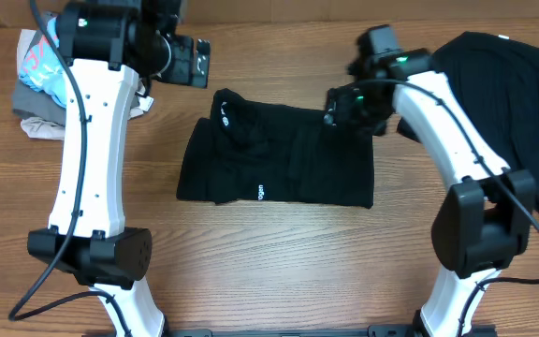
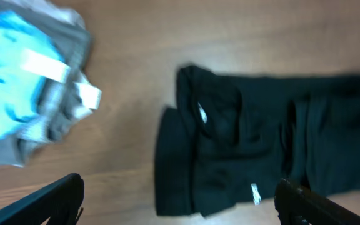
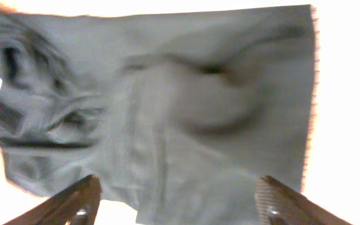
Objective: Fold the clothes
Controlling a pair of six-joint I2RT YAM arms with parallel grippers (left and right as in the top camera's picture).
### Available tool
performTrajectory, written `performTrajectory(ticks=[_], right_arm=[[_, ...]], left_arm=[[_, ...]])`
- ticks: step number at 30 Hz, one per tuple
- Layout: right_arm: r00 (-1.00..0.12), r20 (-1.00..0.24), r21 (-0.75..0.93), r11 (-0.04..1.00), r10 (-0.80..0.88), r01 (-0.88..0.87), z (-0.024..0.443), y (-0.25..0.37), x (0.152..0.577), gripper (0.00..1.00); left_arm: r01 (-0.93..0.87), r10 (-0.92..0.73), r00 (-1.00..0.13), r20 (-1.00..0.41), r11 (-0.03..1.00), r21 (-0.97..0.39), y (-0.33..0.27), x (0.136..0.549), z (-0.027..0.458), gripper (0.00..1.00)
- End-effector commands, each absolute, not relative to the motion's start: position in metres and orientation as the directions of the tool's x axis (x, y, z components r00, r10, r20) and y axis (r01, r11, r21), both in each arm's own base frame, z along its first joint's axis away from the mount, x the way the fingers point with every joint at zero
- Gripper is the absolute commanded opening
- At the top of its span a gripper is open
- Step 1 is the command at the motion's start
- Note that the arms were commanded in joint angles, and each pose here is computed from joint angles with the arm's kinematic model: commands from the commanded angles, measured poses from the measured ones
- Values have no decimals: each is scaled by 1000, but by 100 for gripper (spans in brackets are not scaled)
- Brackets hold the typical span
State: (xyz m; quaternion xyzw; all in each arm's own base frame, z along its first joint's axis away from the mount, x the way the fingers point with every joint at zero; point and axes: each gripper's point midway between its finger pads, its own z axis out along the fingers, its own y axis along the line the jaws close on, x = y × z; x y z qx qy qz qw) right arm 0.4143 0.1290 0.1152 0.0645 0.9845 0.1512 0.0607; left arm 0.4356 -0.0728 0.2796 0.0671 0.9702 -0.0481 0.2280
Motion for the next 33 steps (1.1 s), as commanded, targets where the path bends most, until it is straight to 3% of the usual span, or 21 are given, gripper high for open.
performTrajectory(ticks=[1,5,10,17,23,33], right_arm=[[-967,-139,282,945,211,166,129,97,424,93],[-963,-142,277,944,228,182,128,79,426,96],[-969,-144,266,951,203,159,125,77,426,98],[-971,-131,263,951,200,161,122,77,424,100],[-971,-131,263,951,200,161,121,77,424,100],[-970,-136,245,956,200,163,120,74,424,100]], left_arm=[[210,153,-927,-343,968,-136,-84,423,242,100],[288,236,-933,-272,942,-170,-87,416,201,100],[420,331,-888,-320,868,-267,-96,422,166,100],[436,328,-879,-347,846,-306,-91,426,130,100],[417,356,-897,-261,877,-237,-81,412,84,100],[327,297,-943,-151,913,-244,-75,414,21,100]])
